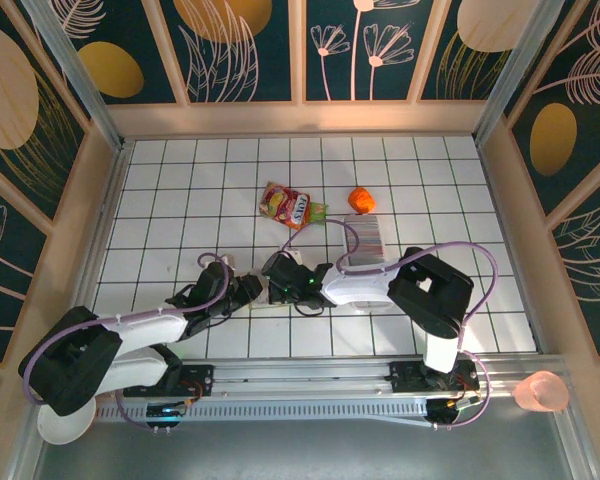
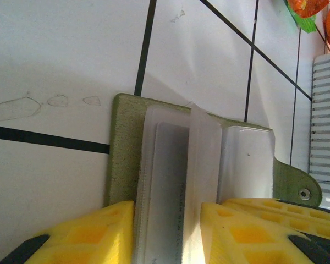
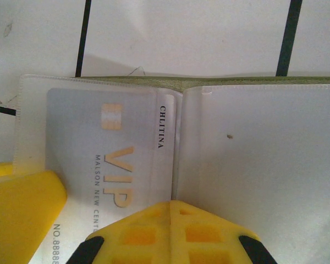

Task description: Put the credit cards into the card holder

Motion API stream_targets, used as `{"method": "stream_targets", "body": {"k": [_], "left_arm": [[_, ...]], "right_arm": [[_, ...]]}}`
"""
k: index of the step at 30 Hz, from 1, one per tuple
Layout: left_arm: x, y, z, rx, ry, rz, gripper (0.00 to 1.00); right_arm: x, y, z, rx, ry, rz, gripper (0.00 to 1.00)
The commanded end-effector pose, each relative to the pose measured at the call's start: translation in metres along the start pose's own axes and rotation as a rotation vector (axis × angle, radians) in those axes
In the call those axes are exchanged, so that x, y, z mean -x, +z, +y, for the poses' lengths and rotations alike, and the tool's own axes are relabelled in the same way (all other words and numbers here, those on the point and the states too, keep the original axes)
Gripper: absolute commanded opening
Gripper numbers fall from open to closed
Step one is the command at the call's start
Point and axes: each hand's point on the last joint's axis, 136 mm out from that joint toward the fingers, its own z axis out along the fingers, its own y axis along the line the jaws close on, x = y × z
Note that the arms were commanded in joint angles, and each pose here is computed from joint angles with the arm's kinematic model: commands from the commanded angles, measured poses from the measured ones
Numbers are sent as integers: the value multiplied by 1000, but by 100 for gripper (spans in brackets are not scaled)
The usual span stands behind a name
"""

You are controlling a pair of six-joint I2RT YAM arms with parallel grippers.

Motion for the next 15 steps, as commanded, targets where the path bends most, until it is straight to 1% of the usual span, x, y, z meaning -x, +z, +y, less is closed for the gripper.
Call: {"method": "stream_targets", "body": {"k": [1, 15], "left_arm": [[8, -5, -25, -77, 0, -12, 35], [13, -13, -34, -91, 24, -30, 33]], "right_arm": [[-26, 7, -44, -140, 0, 85, 1], [-26, 8, -44, -143, -4, 86, 1]]}}
